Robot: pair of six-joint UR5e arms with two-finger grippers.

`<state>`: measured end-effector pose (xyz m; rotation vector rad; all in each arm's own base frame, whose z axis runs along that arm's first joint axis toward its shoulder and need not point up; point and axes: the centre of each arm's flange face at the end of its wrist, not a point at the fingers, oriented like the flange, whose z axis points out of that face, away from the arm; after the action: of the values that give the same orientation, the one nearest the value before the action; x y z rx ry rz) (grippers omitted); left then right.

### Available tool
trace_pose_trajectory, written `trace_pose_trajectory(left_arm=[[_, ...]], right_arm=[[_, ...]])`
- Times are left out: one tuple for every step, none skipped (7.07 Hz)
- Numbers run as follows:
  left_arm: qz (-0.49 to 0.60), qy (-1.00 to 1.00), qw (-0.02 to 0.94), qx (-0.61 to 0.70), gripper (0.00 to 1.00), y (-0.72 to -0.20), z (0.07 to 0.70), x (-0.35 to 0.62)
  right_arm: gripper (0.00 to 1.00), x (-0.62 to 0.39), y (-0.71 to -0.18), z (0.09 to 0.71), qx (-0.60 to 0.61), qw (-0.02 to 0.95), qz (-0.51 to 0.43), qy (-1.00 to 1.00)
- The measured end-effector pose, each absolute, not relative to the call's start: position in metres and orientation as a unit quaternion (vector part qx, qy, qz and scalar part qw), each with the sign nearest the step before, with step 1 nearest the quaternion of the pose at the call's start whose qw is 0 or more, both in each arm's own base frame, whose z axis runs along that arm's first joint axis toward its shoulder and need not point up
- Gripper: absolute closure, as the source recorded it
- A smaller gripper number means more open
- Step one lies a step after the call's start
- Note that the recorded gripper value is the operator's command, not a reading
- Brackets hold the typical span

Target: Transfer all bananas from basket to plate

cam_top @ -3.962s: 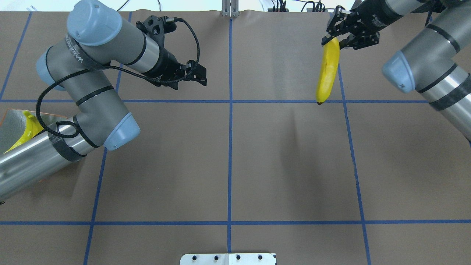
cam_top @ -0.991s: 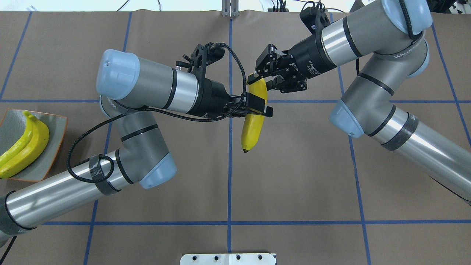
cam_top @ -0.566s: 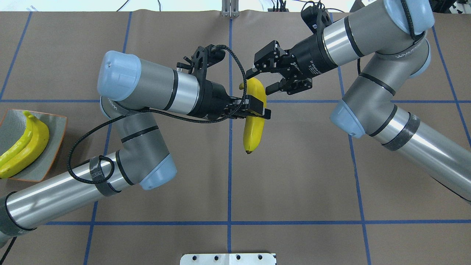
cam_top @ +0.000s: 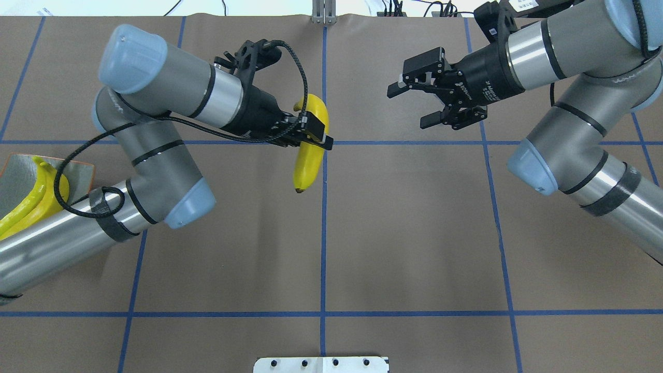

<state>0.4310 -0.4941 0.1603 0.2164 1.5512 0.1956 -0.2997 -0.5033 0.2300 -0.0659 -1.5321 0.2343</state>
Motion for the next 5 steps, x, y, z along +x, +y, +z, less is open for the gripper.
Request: trace_pose_trajectory(left_arm=[[0.089, 0.683, 0.720, 0.086, 1.00, -0.517, 0.194, 0.393], [0.091, 0.669, 0.732, 0.091, 1.00, -0.536, 0.229, 0.353], [0.104, 0.654, 0.742, 0.107, 1.00, -0.545, 0.263, 0.326], [0.116, 0.636, 0.753, 0.123, 1.00, -0.547, 0.302, 0.305], [0.126, 0.616, 0.765, 0.135, 1.00, -0.543, 0.341, 0.289]], right_arm=[[0.00, -0.285, -0.508, 0.254, -0.014, 0.723, 0.113, -0.682], [0.00, -0.275, -0.511, 0.274, 0.003, 0.730, 0.119, -0.673], [0.00, -0.272, -0.514, 0.287, 0.015, 0.735, 0.128, -0.665], [0.00, -0.272, -0.518, 0.296, 0.022, 0.739, 0.138, -0.659], [0.00, -0.273, -0.522, 0.302, 0.026, 0.742, 0.143, -0.655]])
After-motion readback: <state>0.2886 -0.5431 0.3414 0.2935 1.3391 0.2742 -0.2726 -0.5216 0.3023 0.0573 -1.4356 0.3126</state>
